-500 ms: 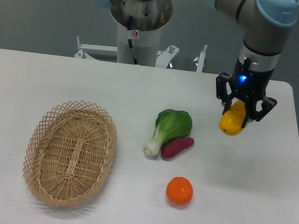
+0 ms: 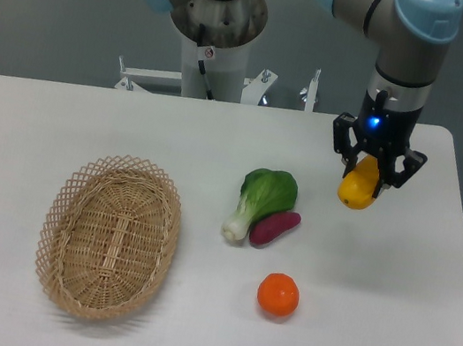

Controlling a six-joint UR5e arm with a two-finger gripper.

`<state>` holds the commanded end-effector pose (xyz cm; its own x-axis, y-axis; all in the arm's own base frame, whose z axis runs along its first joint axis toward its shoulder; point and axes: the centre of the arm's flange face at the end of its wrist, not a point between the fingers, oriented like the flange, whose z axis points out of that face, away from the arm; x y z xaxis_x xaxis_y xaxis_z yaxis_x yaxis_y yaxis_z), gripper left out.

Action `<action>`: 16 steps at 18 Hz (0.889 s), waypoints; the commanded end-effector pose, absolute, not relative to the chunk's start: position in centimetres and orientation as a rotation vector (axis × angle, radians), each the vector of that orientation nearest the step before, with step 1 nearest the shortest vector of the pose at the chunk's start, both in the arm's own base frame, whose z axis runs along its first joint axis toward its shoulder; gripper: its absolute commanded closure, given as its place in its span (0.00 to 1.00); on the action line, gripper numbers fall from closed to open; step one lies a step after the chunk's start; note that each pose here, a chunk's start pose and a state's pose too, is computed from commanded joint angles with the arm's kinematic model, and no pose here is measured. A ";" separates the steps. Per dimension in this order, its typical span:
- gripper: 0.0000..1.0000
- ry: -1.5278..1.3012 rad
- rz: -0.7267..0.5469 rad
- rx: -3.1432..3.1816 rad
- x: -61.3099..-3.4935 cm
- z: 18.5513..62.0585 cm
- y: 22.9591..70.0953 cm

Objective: Place the mango on the table

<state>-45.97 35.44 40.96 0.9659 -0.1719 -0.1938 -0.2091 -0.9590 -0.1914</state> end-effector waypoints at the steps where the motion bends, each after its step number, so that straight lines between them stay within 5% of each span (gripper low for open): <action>1: 0.48 0.285 0.259 -2.904 -46.0 41.0 35.4; 10: 0.48 0.298 0.263 -2.904 -45.9 39.5 35.9; 16: 0.48 0.327 0.346 -2.876 -48.3 34.8 38.1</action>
